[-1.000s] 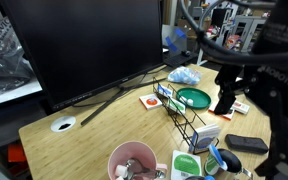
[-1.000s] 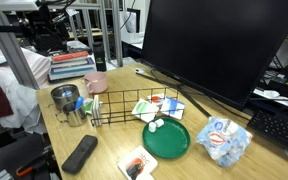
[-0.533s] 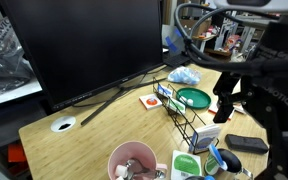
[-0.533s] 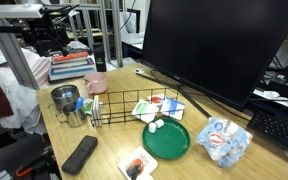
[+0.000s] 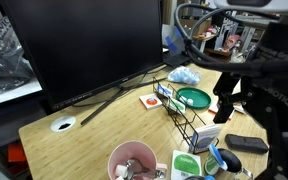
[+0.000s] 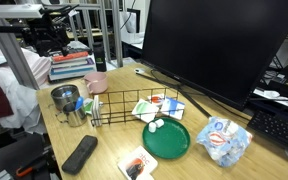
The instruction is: Move the silver tin to the back of the desk
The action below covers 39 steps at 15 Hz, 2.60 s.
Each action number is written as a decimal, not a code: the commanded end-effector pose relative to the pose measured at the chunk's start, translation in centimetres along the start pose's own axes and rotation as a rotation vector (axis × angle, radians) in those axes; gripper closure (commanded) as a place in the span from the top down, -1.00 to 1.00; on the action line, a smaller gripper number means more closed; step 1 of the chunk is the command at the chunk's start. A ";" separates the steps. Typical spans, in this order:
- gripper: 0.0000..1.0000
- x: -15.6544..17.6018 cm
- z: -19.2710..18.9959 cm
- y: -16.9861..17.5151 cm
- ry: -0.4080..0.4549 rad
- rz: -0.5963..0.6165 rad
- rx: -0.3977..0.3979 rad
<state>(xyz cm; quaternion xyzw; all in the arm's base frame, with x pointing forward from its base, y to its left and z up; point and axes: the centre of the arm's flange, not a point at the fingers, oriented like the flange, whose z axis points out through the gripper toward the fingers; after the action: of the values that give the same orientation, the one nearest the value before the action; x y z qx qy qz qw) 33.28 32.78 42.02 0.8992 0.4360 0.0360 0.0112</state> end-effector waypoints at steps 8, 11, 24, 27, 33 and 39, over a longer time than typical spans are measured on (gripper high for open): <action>1.00 2.0 4.1 2.3 0.036 0.009 0.033; 1.00 2.0 6.6 3.6 0.018 0.036 0.067; 1.00 2.6 13.5 0.6 -0.043 -0.169 0.100; 1.00 2.9 14.4 0.7 -0.044 -0.182 0.080; 1.00 3.2 16.4 1.4 -0.057 -0.181 0.057; 1.00 4.3 18.1 3.2 -0.069 -0.151 0.060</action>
<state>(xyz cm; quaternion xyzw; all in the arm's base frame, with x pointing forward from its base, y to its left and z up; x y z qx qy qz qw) 38.54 33.67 25.11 0.8627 0.5056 -0.0110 0.0017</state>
